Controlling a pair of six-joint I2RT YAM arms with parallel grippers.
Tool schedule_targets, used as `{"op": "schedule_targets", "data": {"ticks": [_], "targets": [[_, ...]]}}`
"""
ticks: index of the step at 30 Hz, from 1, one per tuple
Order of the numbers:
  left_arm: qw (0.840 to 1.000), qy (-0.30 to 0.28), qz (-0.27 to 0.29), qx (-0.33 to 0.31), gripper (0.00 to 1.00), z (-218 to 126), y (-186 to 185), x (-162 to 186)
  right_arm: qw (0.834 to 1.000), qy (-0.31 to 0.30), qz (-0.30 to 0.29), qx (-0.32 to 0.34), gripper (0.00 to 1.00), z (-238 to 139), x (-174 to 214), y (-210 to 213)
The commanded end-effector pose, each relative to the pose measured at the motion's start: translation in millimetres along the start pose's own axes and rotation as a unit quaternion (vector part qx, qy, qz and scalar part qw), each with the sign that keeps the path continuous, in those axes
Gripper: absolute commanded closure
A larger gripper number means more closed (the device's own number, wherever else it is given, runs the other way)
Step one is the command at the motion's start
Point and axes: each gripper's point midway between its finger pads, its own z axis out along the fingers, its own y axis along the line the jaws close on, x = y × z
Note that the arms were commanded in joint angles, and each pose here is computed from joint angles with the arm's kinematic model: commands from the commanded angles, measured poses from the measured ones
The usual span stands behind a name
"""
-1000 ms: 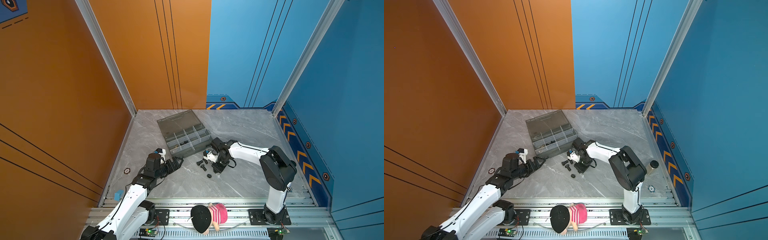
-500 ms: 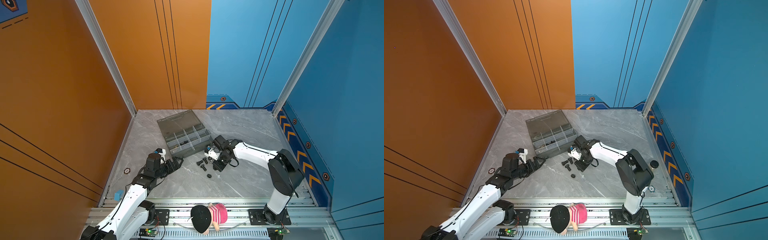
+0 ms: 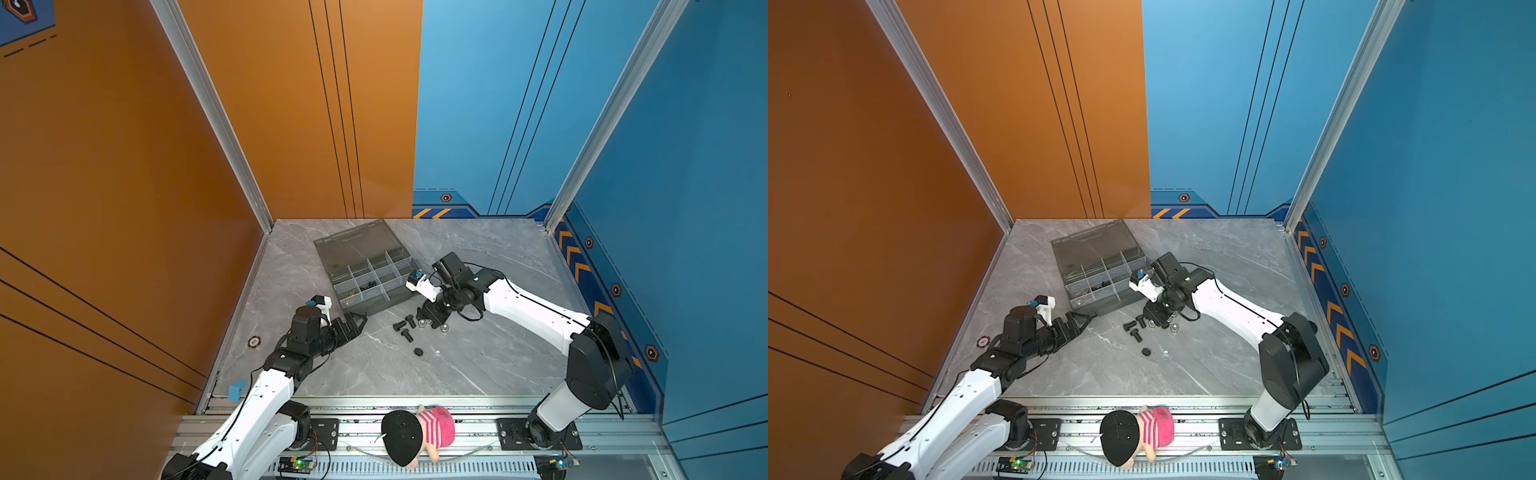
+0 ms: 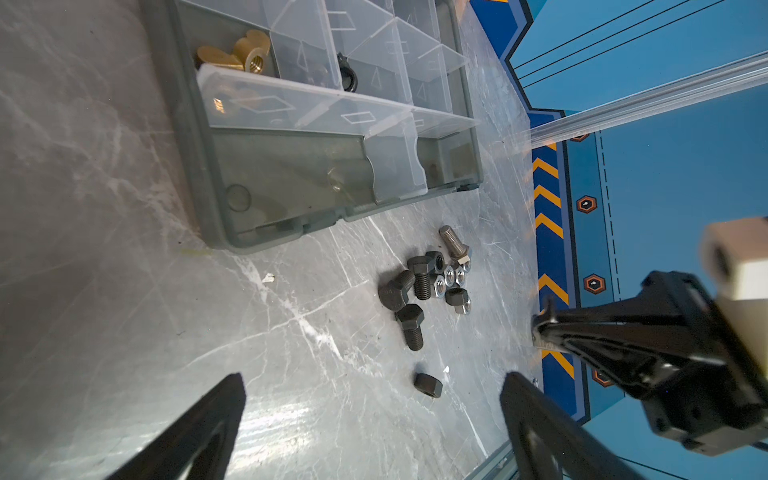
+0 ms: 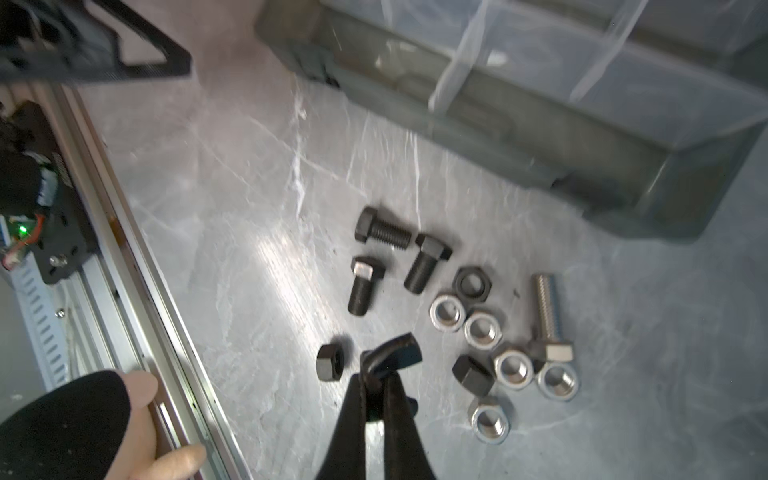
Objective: Sort the screws and nuts into containers
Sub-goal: 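Lift the black wing nut and carry it over the box compartment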
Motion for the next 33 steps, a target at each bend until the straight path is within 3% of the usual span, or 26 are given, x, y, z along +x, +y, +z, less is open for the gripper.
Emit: {"op": "schedule_targets", "data": {"ticks": [1,9,12,18,33], "targets": [[1.0,0.005,0.004,0.022,0.02,-1.6,-7.6,1.8,0.996,-0.09,-0.027,-0.005,1.0,-23.8,-56.5,7.5],[0.999,0.004,0.004,0.04,0.02,-4.6,-13.7,1.3,0.984,-0.166,-0.059,0.03,1.0,-24.2,-122.8,2.1],[0.999,0.002,0.002,0.037,0.02,-5.6,-11.7,1.4,0.979,-0.188,-0.078,0.027,1.0,-14.3,-143.9,17.6],[0.999,0.0,-0.004,0.034,0.03,-5.0,-9.1,1.2,0.976,-0.213,-0.055,0.008,1.0,14.1,-177.7,17.1],[1.0,-0.001,-0.003,0.028,0.02,-7.6,-7.9,0.5,0.983,-0.181,0.004,0.034,1.0,104.6,-190.1,-21.7]]}}
